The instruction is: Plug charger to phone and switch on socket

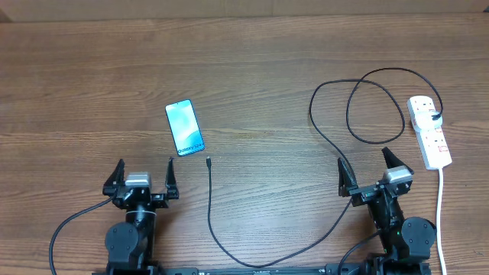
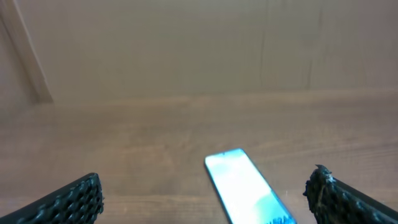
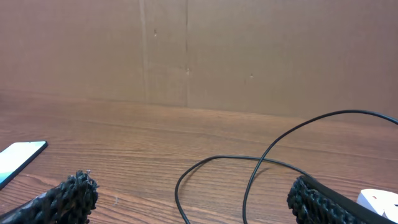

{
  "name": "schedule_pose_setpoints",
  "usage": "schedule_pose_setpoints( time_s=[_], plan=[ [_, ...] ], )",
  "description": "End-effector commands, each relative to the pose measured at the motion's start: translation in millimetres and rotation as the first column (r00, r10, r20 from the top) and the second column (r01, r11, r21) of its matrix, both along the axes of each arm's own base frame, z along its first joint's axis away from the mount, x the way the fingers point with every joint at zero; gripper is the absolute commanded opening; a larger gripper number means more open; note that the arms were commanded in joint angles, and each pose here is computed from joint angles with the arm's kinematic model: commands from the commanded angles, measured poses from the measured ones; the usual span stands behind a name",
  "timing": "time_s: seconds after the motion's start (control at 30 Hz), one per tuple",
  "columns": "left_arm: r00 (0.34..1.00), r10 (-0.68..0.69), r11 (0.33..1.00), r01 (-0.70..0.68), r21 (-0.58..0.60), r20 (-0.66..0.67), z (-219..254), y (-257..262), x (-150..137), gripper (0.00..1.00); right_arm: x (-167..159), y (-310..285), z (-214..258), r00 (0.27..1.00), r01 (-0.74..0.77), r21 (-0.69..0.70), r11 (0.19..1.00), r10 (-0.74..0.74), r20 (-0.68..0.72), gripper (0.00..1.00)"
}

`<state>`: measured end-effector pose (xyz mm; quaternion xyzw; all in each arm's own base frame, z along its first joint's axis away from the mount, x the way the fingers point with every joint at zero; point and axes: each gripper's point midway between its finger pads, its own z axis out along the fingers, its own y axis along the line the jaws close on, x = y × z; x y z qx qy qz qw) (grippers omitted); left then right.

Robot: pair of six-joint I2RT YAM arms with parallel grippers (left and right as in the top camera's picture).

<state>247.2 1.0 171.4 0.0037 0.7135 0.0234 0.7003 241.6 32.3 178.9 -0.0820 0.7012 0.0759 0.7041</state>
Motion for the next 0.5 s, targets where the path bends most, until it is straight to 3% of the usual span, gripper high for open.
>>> schedule_pose_setpoints(
  time_s=[0.0, 0.1, 0.23, 0.47],
  plan=[
    [0.996, -0.029, 1.000, 0.028, 0.013, 0.082, 19.3, -5.2, -0.9, 1.00, 0.4, -0.5, 1.2, 1.000, 0.001, 0.050, 0.999, -0.001, 0.004, 1.00],
    [0.972, -0.113, 0.994, 0.110, 0.025, 0.206, 51.7, -19.6, -5.9, 1.00, -0.9, 0.4, 20.3, 0.998, -0.013, 0.120, 0.993, 0.005, 0.067, 1.00],
    [0.912, -0.199, 0.980, 0.189, 0.065, 0.359, 97.6, -34.2, -20.7, 1.00, -6.5, 1.9, 52.0, 0.981, -0.036, 0.112, 0.993, 0.014, 0.193, 1.00],
    [0.818, -0.204, 0.978, 0.187, 0.088, 0.538, 186.4, -33.9, -60.1, 1.00, -29.0, 3.6, 121.4, 0.937, -0.050, 0.088, 0.995, 0.016, 0.348, 1.00]
  ],
)
